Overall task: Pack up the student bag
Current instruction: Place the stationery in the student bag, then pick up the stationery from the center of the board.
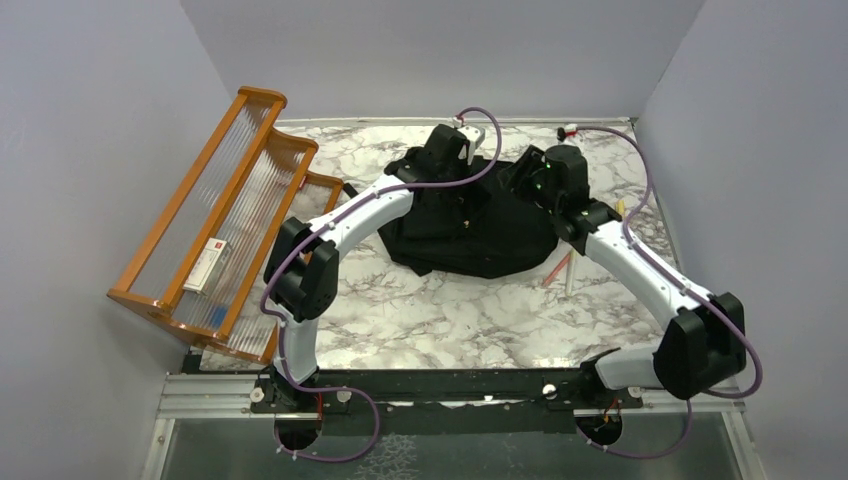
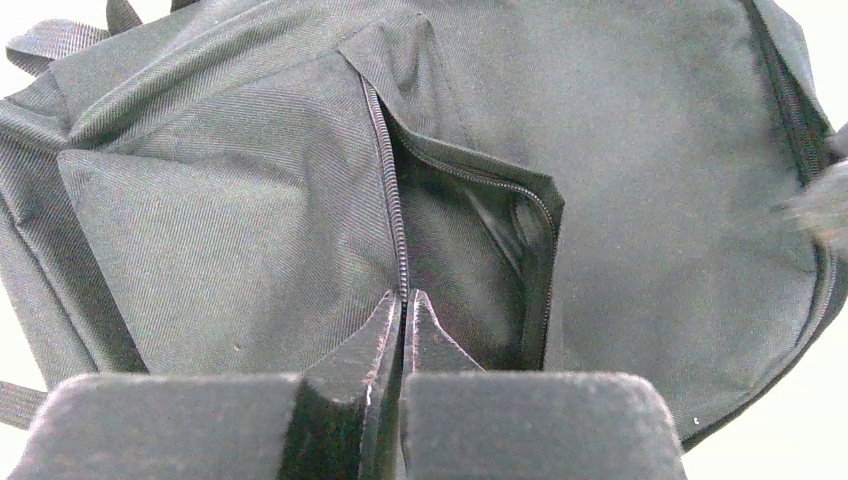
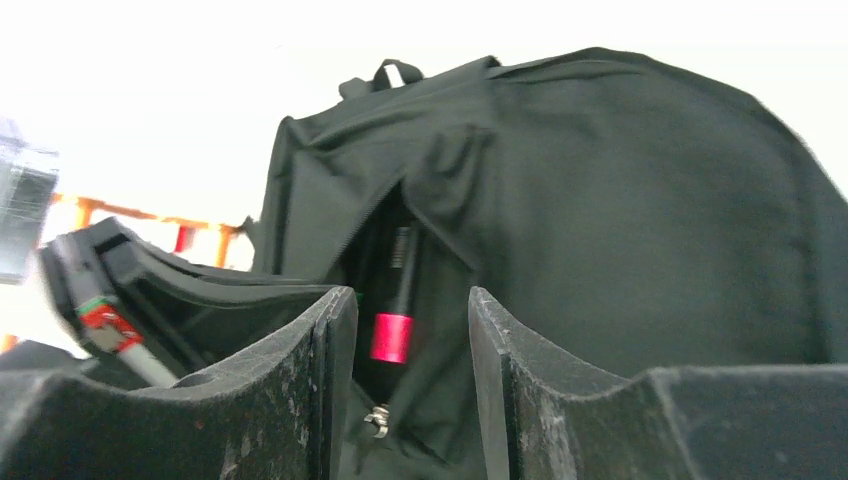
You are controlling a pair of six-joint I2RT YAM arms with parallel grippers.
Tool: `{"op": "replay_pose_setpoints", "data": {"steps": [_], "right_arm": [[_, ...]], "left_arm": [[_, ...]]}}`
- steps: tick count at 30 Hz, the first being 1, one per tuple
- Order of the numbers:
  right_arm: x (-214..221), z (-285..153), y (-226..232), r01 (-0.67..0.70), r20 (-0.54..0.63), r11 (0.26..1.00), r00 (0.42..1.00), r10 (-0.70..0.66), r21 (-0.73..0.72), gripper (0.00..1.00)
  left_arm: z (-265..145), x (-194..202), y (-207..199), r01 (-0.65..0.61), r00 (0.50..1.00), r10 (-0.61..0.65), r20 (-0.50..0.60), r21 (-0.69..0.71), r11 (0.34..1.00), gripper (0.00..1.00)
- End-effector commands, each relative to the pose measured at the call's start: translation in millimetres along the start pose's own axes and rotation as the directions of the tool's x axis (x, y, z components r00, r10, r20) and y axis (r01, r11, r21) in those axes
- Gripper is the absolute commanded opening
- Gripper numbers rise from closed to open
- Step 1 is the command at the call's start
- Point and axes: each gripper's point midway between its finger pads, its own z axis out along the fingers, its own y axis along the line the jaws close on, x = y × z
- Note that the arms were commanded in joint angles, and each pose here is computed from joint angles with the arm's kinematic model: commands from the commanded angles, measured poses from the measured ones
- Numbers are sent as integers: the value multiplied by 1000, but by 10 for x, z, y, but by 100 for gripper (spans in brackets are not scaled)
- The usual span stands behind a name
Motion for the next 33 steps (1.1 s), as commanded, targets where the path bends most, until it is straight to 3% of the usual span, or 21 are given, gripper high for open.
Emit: {"op": "replay_pose_setpoints", "data": {"steps": [1,7,17,26,33], "right_arm": [[-103,-284,-583,60,75,963,994,-82,261,49],[-110,-527,-1039,58,18,895,997,-74,442,49],[157,-728,-1980,-131,-96,789,968,233,600,52],[569,-887,-2312,-188,-121,695,921,370,694,47],[967,-861,-2474,-200,-182,667,870,457,717,46]], "left_arm": [[-230,-339,-156,-27,993,19,114,69,997,0],[-184,-266,-215,-26,994,14,106,111,993,0],[-147,-209,-219,1,994,-14,104,125,992,0],[-112,-181,-255,22,995,-36,91,145,989,0],[-81,-169,-295,34,995,-48,82,166,986,0]]}}
